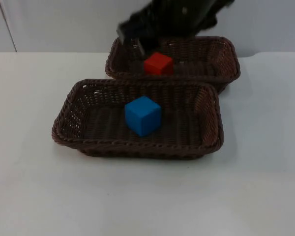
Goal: Pick up one cube with the left hand and place it into the upper basket. Pick up one cube with the right hand and place it into the lower basket.
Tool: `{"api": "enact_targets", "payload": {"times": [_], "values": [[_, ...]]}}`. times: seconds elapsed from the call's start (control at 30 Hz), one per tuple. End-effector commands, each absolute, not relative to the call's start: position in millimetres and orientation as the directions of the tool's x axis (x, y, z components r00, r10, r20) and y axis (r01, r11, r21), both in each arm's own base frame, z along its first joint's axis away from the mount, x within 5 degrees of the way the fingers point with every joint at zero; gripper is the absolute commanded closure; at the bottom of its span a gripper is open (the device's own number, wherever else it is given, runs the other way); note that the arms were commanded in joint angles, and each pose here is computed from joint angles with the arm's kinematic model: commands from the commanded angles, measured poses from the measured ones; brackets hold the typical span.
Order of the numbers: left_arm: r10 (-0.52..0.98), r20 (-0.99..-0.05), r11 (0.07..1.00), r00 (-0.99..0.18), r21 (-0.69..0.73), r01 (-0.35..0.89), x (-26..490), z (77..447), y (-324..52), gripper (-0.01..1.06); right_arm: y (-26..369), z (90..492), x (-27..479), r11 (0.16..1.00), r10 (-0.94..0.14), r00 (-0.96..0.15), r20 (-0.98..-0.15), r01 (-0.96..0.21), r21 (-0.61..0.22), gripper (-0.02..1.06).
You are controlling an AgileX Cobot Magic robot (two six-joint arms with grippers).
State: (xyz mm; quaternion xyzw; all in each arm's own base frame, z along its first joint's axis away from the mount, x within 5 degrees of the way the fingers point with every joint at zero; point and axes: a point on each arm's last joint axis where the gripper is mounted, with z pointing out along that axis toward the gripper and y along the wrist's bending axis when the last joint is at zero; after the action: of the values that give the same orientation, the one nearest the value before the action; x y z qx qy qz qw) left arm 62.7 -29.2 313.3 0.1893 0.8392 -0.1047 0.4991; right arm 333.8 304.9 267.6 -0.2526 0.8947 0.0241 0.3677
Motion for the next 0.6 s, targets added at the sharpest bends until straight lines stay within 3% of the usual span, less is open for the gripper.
{"api": "enact_targets", "payload": {"times": [0.0,0.27,0.57], "values": [[0.212,-0.881,0.908,-0.422,0.018,0.418,62,313,-28,0.00,301,295,323,0.865,-0.433,-0.571,-0.698,-0.479,-0.146,0.38],[0.214,-0.881,0.909,-0.422,0.021,0.417,62,313,-28,0.00,302,340,284,0.828,-0.459,-0.504,-0.731,-0.542,-0.146,0.38],[0.215,-0.880,0.909,-0.424,0.021,0.417,62,313,-28,0.00,310,352,261,0.801,-0.481,-0.477,-0.736,-0.580,-0.147,0.38]]}}
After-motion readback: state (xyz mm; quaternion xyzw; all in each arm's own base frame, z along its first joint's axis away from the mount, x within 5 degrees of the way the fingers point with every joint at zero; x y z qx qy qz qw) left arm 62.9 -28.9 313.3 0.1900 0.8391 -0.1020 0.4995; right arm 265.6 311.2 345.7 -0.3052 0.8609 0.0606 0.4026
